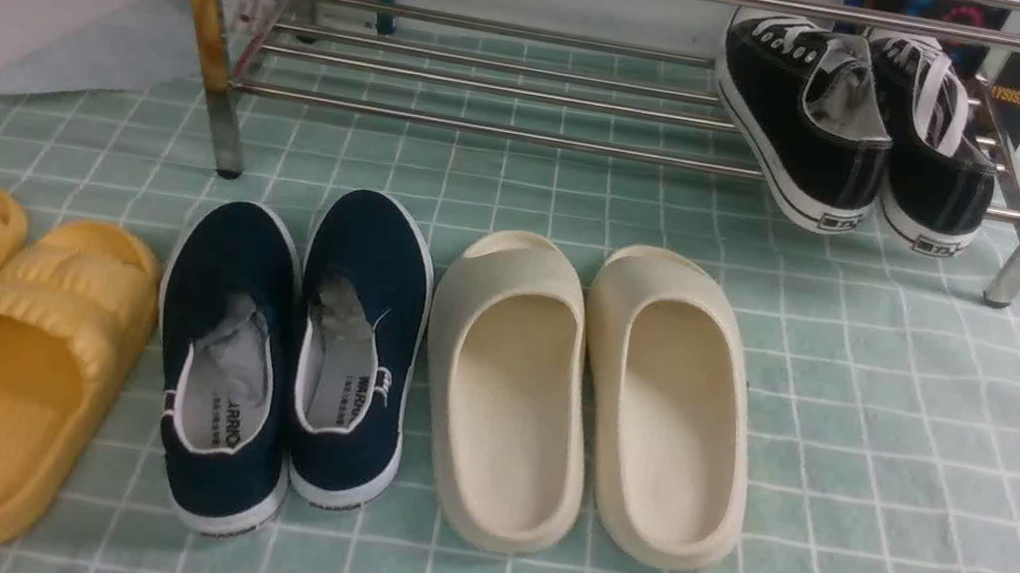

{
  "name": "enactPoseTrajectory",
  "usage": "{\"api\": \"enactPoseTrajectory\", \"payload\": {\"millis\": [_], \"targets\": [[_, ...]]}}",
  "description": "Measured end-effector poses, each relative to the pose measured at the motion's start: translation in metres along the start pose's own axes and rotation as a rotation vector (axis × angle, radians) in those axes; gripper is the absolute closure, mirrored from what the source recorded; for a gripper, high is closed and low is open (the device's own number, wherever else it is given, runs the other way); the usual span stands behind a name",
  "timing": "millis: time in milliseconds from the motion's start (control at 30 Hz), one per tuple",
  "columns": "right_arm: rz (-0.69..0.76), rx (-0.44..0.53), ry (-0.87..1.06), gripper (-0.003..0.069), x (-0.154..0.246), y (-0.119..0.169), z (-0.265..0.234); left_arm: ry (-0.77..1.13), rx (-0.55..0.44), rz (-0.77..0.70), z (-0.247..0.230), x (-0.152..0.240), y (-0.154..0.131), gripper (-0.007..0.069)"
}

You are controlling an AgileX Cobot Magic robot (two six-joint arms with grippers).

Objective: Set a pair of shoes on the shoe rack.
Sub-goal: Use the left arm to grab the shoe closest to it

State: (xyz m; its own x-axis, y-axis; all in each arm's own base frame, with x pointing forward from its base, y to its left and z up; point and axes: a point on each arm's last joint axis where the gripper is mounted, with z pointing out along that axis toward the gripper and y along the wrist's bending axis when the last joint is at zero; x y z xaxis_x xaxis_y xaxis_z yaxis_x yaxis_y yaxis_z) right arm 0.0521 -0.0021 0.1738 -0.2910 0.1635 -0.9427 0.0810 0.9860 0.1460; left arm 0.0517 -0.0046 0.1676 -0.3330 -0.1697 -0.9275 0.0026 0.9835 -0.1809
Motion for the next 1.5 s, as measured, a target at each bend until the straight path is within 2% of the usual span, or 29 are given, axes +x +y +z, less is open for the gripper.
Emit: {"api": "enactPoseTrajectory", "payload": {"millis": [667, 767, 1133, 1267, 1333, 1467, 1500], "targets": [[0.0, 0.0, 0.0, 0.0451, 0.0, 0.0, 0.0, -0.075, 0.008, 0.0, 0.0, -0.007, -0.001, 0.0387], [0.0, 0.0, 0.0, 0.0444, 0.0, 0.0, 0.0, -0.162, 0.017, 0.0, -0.001, -0.015, -0.002, 0.0387], [0.0, 0.0, 0.0, 0.0431, 0.0, 0.0, 0.0, -0.743, 0.086, -0.02, -0.024, -0.062, -0.006, 0.0387], [0.0, 0.0, 0.0, 0.0426, 0.0, 0.0, 0.0, -0.939, 0.154, -0.11, -0.038, -0.074, -0.008, 0.0387], [0.0, 0.0, 0.0, 0.0422, 0.0, 0.0, 0.0, -1.123, 0.25, -0.213, -0.054, -0.083, -0.008, 0.0387], [0.0, 0.0, 0.0, 0.0421, 0.0, 0.0, 0.0, -1.188, 0.33, -0.291, -0.072, -0.105, -0.013, 0.0408], [0.0, 0.0, 0.0, 0.0421, 0.0, 0.0, 0.0, -1.162, 0.338, -0.294, -0.081, -0.119, -0.017, 0.0444]]}}
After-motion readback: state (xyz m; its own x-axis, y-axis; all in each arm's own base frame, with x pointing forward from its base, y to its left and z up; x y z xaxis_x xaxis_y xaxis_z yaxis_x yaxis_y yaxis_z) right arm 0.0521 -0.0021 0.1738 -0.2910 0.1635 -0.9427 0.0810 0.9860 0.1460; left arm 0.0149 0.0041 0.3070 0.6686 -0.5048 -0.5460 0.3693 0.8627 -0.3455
